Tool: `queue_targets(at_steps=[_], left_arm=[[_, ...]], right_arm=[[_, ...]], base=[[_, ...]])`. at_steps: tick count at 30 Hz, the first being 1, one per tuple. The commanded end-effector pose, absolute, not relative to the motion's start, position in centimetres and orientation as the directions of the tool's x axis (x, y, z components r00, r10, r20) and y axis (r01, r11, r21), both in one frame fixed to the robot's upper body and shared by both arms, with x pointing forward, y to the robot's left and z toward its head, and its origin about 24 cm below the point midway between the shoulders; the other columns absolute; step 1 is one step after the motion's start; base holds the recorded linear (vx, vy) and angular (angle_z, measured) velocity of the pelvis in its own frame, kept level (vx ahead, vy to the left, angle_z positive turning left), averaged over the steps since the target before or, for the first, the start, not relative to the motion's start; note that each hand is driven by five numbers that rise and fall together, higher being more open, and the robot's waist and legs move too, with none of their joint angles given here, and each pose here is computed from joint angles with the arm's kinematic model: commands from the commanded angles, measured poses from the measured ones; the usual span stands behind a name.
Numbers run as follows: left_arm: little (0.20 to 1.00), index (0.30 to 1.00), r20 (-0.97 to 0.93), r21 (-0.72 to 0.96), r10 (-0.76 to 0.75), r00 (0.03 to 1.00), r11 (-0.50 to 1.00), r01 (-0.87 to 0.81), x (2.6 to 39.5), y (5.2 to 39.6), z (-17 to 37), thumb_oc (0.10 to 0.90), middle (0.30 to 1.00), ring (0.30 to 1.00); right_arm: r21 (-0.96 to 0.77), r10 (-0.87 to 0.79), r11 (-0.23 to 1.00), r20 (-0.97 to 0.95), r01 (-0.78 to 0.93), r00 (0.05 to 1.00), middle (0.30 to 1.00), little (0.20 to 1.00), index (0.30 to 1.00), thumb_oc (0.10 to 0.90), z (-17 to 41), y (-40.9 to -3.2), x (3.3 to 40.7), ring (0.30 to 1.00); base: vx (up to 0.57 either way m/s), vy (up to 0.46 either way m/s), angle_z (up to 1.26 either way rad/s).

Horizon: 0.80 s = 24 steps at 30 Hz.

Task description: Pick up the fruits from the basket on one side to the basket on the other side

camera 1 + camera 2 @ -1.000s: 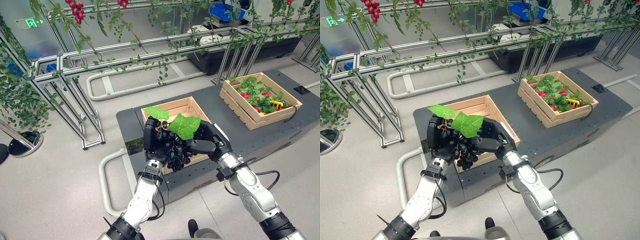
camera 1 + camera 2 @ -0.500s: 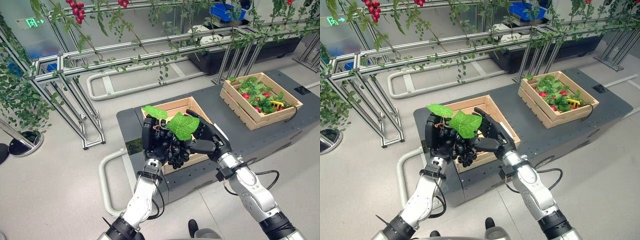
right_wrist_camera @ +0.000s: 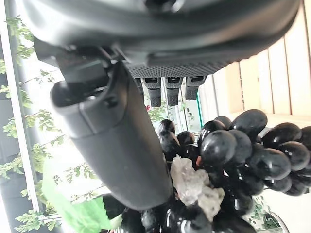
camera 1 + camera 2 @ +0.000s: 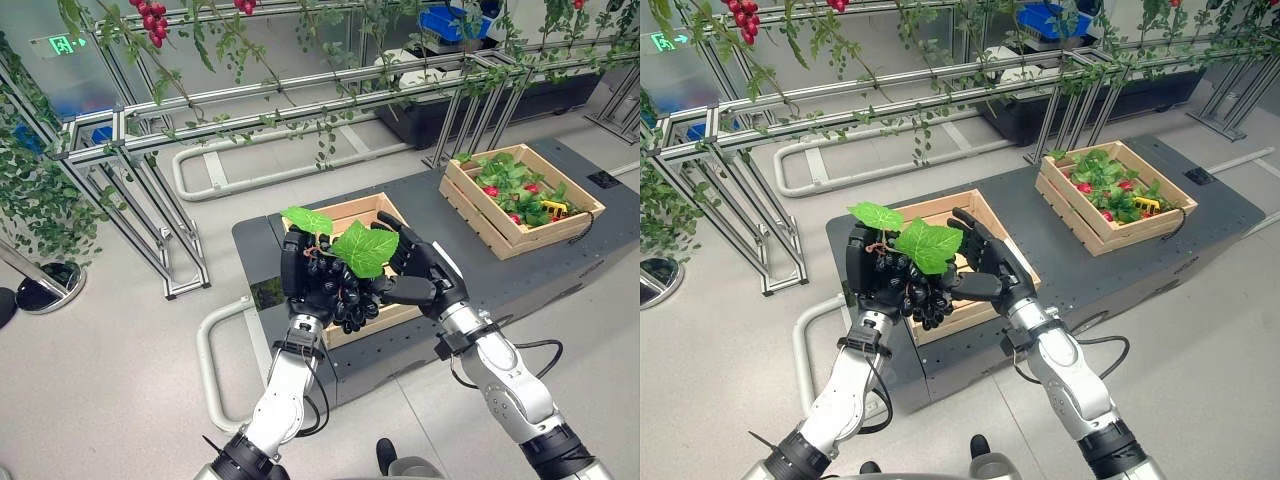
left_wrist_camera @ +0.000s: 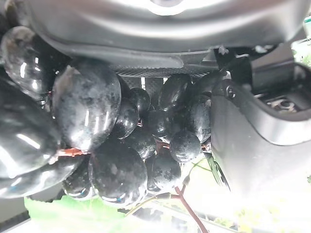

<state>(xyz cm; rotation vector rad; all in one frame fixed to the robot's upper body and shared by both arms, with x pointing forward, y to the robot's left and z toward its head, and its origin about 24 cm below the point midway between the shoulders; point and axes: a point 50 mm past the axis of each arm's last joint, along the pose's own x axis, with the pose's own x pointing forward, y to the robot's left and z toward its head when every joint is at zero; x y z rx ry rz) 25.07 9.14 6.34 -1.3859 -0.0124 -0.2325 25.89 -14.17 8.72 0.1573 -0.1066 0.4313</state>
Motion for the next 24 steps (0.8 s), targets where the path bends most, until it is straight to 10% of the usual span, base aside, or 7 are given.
queue_targets(at_steps=[1,24], left_arm=[[0.300,0.300,0.547,-0.833,-0.087,0.832,0.043,0.552,26.3,8.9,14.3,0.400,0.300,0.300],[0.300,0.300,0.510,-0.860,0.043,0.859,0.051,0.508,26.9,11.2,13.8,0.400,0.300,0.300]], right_arm=[[0.188,0.349,0.869,0.424,-0.458,0.836,0.900,0.900,0.900,0.800,13.4,-15.9,25.6,0.900],[-0.027,0.496,0.859,0.290,-0.511,0.819,0.900,0.900,0.900,0.800,12.9,-18.7,24.7,0.900]], base=[[0.00,0.000,0.00],[0.00,0.000,0.00]])
